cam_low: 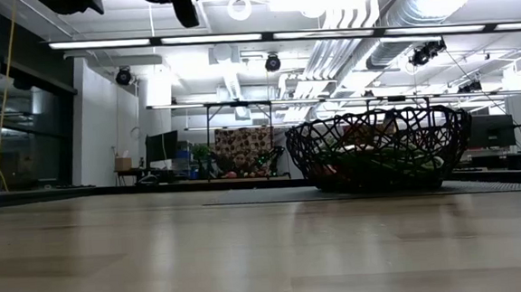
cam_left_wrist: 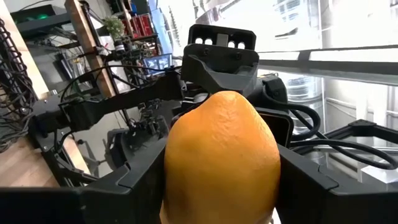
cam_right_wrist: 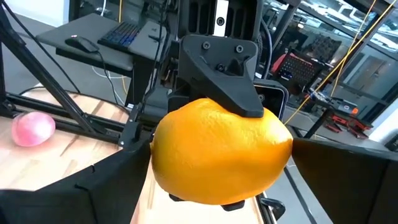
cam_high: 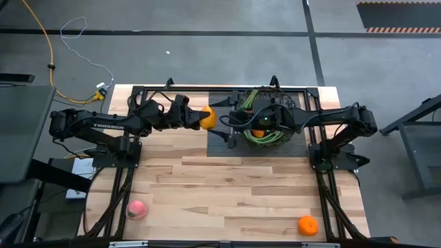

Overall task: Build produce basket
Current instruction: Put the lemon into the black basket

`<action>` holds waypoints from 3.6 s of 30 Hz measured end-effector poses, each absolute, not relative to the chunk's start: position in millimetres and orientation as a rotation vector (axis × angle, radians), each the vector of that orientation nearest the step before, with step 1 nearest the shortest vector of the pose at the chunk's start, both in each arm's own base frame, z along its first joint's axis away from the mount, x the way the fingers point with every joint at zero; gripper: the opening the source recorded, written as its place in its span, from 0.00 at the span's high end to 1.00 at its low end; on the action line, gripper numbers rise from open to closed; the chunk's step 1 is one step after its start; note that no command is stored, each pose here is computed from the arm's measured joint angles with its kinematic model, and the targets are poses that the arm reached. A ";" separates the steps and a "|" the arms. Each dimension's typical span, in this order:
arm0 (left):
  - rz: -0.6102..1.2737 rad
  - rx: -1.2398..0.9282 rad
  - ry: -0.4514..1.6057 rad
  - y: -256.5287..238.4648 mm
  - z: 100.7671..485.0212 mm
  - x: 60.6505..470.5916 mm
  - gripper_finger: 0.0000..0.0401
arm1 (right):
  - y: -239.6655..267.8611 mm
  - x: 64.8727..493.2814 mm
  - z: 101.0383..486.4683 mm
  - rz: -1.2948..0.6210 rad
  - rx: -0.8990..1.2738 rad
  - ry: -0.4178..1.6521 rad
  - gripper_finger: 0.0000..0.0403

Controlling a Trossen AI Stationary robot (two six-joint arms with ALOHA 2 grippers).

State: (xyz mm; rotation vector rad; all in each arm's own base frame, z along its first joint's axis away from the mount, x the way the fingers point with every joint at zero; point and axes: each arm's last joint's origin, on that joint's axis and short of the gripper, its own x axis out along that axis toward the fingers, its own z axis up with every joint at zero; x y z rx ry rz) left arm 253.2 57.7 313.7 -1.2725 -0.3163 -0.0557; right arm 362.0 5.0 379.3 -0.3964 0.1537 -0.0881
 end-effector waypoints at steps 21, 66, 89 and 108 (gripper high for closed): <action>-0.046 -1.282 -0.316 58.3 312.8 253.6 0.44 | -4.7 375.5 367.1 -0.125 -0.411 0.165 0.08; -0.022 -1.225 -0.294 61.2 310.6 253.7 0.42 | -6.4 377.4 361.9 -0.056 -0.432 0.186 0.16; -0.055 -1.033 -0.337 100.0 328.7 224.5 0.13 | -10.6 350.4 386.5 -0.178 -0.435 0.186 0.17; 0.503 -0.295 -0.039 65.4 328.6 164.7 0.13 | -32.4 232.8 417.4 -0.442 -0.176 0.488 0.16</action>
